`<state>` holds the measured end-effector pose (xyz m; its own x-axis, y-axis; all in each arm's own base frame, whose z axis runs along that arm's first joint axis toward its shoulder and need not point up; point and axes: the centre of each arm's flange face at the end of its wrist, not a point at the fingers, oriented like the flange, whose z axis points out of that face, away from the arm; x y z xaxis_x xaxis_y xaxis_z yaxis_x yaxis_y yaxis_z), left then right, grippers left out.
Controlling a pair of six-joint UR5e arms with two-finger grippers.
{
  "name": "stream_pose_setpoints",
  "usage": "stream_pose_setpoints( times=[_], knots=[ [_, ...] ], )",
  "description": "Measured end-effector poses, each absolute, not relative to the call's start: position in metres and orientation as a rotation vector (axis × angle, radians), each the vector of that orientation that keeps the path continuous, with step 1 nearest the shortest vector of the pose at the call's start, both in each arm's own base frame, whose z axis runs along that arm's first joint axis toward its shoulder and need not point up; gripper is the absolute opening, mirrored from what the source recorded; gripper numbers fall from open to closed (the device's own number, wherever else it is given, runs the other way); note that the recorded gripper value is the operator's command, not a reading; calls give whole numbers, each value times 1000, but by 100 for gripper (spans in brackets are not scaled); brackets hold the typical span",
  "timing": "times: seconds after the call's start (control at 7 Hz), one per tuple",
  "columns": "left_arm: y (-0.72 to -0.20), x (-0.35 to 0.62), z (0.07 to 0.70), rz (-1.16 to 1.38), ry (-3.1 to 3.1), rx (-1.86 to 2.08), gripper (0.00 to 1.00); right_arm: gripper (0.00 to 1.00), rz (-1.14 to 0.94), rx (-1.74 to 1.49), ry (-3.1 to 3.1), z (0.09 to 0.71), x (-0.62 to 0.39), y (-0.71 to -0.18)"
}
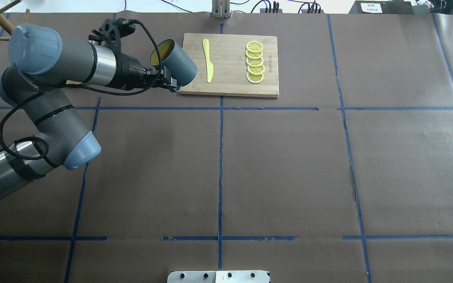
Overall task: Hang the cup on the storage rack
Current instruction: 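Lift the mug with the left gripper and carry it toward the wooden rack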
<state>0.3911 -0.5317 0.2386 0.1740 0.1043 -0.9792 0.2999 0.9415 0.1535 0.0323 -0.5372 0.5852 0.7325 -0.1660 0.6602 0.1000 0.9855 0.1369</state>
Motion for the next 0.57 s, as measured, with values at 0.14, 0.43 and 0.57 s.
stream_pose_setpoints(
  times=[0.14,0.43,0.57],
  knots=[
    [-536,379,253,-229,1416,302,0,100,-124,82,-736,595,41,-529],
    [-543,361,288,-370,1480,235,0,100,-39,57,-817,614,67,-503],
    [-548,357,304,-460,1543,203,0,100,-2,54,-870,618,78,-493]
  ],
)
